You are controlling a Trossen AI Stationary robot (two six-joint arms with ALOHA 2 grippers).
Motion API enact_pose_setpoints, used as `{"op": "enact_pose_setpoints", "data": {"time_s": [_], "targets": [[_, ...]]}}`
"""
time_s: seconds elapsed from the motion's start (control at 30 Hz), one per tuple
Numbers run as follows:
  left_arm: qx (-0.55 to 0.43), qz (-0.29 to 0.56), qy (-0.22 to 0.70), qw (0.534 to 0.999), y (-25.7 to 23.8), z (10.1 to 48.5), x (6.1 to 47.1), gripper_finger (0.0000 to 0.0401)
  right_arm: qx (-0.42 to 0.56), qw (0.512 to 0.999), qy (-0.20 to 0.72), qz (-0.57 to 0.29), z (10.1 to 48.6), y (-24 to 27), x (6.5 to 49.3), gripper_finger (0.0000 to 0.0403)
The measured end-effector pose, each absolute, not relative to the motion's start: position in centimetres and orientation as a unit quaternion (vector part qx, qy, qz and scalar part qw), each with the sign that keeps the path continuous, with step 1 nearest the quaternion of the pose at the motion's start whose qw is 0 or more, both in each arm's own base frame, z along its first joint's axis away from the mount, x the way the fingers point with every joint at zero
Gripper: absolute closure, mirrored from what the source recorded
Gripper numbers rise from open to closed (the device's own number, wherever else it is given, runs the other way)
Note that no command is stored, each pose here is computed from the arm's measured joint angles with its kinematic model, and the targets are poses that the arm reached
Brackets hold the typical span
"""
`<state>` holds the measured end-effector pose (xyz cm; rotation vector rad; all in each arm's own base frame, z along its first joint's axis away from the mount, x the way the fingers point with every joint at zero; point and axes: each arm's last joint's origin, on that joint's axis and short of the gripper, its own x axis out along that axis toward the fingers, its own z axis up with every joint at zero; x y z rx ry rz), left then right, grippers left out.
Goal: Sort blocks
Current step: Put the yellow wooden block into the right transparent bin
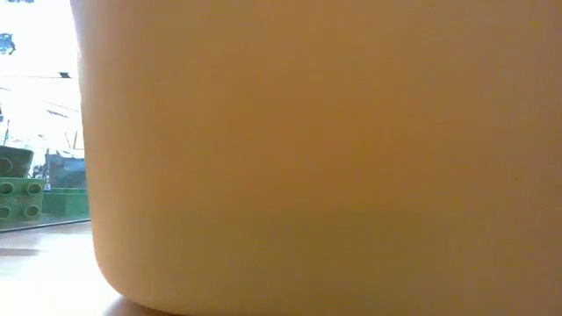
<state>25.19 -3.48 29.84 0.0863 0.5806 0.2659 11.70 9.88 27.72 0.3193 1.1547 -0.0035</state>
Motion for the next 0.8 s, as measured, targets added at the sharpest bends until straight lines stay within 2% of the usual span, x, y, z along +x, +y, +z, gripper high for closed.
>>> {"op": "enact_pose_setpoints", "data": {"time_s": [0.23,0.47,0.8], "targets": [[0.036,0.133,0.286,0.948,-3.5,29.8,25.2,0.0205,0.175,0.792,0.584,-0.031,26.6,12.4,10.3,0.0292],[0.027,0.136,0.290,0.947,-3.5,29.7,25.1,0.0204,0.196,0.767,0.603,-0.094,25.0,14.4,10.9,0.0291],[0.016,0.140,0.289,0.947,-3.5,29.7,25.1,0.0204,0.153,0.724,0.660,-0.130,21.2,17.1,12.7,0.0290]]}}
